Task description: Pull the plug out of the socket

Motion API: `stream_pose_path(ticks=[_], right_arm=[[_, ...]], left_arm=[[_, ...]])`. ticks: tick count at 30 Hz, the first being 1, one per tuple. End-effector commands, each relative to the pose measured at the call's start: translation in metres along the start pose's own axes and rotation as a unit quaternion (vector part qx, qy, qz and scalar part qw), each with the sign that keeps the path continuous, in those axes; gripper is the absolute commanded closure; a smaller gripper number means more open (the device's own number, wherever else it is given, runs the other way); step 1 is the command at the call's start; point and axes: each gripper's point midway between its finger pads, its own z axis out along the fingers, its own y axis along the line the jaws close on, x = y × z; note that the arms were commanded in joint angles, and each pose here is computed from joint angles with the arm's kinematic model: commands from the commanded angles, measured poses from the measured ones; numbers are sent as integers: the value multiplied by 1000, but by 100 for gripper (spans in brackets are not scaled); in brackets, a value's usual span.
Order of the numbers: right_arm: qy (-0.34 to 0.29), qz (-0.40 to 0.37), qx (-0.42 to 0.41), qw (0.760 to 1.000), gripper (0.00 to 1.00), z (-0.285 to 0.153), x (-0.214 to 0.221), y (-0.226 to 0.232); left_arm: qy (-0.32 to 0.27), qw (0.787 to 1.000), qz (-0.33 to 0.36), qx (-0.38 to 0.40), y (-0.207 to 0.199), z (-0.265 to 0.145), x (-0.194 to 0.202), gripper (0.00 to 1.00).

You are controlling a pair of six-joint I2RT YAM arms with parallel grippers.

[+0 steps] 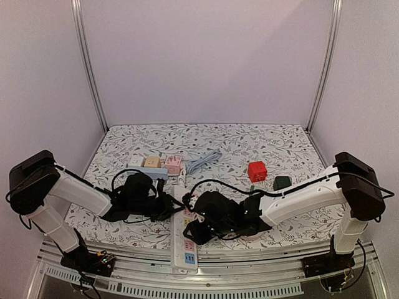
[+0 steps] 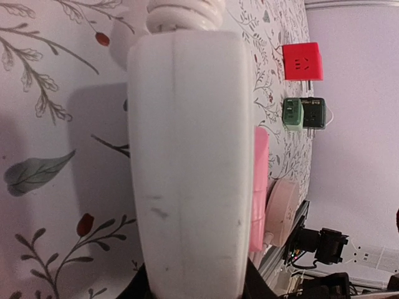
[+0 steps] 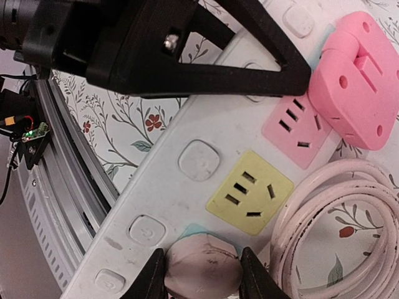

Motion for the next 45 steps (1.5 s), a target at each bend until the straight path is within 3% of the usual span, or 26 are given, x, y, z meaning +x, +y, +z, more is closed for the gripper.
stream_pose_path(ticks=[1,10,14,22,29,34,45], right_arm=[[72,26,19,997,100,20,55,-41],[66,62,-39,995,100,20,46,-30],[67,46,-5,997,100,18,51,-35],[30,-61,99,993,100,-11,42,-22],[3,-99,124,987,100,-21,30,-10],[9,-68,110,992,100,-18,31,-16],[25,59,-24,998,100,-4,36,-23]], left_arm=[[11,997,73,-3,-2,2,5,76],[16,996,92,5,-6,-1,6,77],[14,997,71,-32,8,-1,5,77],[9,997,52,-58,18,-2,2,78],[8,997,54,-59,17,-1,1,79],[8,996,63,-55,16,-2,2,79],[3,995,96,-31,4,-9,1,79]])
